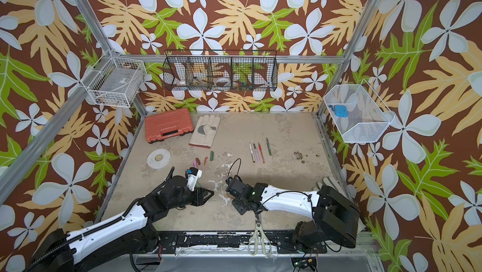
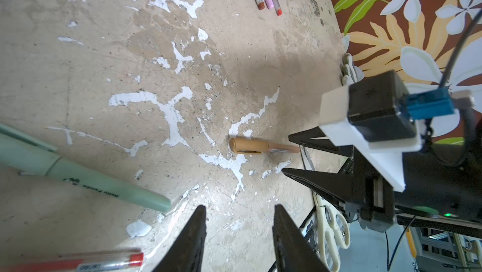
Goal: Remove pen caps from pens
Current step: Pick up the pen from the bottom-center of the table.
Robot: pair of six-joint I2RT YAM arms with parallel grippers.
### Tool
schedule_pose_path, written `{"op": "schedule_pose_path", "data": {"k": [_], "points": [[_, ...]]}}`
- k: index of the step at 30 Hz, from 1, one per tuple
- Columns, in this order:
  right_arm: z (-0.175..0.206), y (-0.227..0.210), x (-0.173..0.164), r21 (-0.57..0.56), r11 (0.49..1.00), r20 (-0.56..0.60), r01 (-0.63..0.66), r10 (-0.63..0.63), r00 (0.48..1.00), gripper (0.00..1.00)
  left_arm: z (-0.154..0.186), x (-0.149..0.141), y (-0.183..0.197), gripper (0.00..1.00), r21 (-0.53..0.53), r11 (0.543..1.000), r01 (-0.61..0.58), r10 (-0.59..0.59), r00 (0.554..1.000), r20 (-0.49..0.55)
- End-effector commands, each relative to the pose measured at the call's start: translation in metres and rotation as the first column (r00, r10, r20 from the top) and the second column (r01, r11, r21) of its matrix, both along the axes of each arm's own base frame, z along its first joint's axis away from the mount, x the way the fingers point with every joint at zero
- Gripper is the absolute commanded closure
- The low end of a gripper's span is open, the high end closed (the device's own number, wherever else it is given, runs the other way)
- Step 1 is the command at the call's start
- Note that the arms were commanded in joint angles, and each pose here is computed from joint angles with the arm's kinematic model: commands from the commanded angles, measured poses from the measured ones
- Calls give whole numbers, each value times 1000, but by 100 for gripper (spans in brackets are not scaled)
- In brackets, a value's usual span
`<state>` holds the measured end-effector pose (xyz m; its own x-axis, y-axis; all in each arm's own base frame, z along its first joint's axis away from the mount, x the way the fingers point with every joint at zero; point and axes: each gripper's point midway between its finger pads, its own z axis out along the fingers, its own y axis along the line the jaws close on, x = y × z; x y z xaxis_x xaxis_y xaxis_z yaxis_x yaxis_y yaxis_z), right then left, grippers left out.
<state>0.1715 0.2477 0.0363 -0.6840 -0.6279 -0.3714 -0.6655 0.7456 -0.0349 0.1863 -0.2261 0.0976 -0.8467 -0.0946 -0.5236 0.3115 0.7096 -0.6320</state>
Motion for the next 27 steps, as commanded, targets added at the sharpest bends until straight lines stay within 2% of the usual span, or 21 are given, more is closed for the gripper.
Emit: {"op": "schedule_pose_path", "data": {"k": [1, 5, 11, 16, 24, 27], "points": [[-5, -3, 6, -36, 999, 19, 4, -4, 1000, 55, 7, 1, -6, 56, -38, 999, 9, -8, 1000, 18], [-13, -3, 6, -20, 1000, -13, 3, -3, 1000, 58, 7, 2, -5, 56, -41, 999, 3, -2, 1000, 18], [-18, -1, 3, 11, 1000, -43, -3, 4, 999, 70, 6, 3, -4, 55, -41, 999, -9, 10, 1000, 18], [-21, 0, 0, 26, 1000, -57, -6, 8, 998, 72, 7, 4, -4, 55, -38, 999, -9, 9, 1000, 20], [-23, -2, -5, 45, 999, -70, -2, 5, 998, 80, 8, 6, -5, 55, -34, 999, -14, 15, 1000, 26], [-24, -2, -7, 48, 999, -75, -6, 10, 997, 87, 9, 8, -6, 55, -33, 999, -14, 15, 1000, 28]]}}
